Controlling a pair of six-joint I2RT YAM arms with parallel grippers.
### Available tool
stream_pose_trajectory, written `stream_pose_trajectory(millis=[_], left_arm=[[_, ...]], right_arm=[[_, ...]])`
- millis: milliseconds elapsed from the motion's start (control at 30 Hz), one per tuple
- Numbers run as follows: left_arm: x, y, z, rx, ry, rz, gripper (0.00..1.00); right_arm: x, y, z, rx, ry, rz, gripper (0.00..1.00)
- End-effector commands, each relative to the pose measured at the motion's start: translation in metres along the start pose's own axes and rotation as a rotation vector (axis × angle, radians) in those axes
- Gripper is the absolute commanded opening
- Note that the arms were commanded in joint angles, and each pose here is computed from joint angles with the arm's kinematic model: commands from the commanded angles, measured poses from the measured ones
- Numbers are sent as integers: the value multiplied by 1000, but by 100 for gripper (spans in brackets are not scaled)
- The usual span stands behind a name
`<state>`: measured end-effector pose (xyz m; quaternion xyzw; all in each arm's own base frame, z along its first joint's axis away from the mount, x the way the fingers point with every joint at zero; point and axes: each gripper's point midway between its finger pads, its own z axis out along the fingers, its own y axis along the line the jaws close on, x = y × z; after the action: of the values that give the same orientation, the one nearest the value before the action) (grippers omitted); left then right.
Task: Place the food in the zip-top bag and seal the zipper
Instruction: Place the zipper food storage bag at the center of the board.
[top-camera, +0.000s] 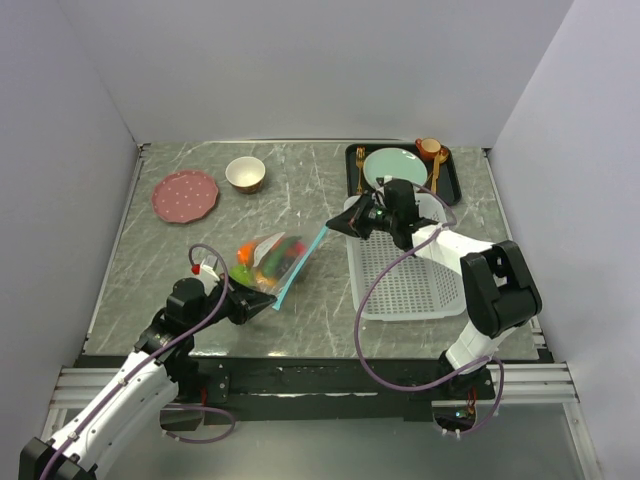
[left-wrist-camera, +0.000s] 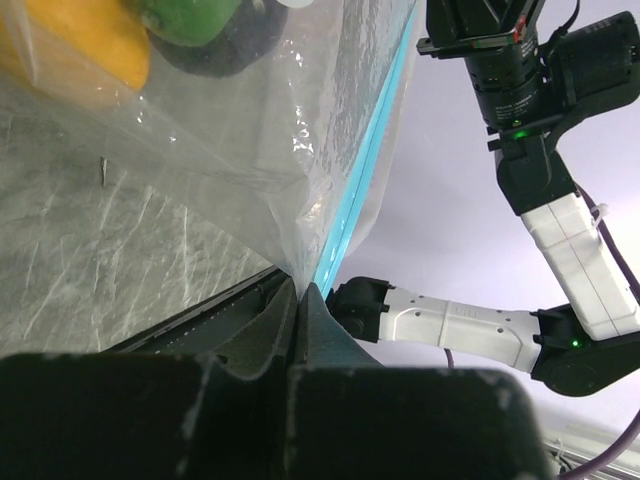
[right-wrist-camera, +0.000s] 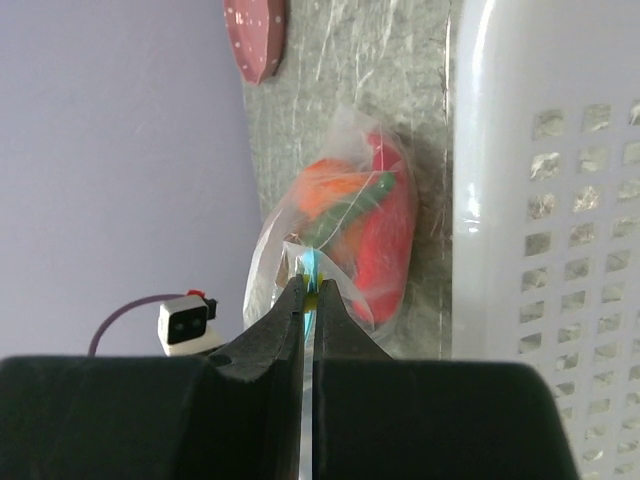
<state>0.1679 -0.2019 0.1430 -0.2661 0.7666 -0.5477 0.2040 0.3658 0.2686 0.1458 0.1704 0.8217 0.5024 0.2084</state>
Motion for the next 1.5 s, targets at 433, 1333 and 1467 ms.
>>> stream_pose_trajectory(millis=[433, 1333, 1467], left_arm=[[13, 2, -1, 19, 78, 12, 1], [10, -27, 4, 134, 92, 48, 1], [6, -34, 3, 154, 81, 67, 1]], right_arm=[[-65, -3, -10, -4, -293, 20, 23], [28, 35, -35, 131, -115, -294, 84], [55, 28, -39, 162, -85, -294, 86]])
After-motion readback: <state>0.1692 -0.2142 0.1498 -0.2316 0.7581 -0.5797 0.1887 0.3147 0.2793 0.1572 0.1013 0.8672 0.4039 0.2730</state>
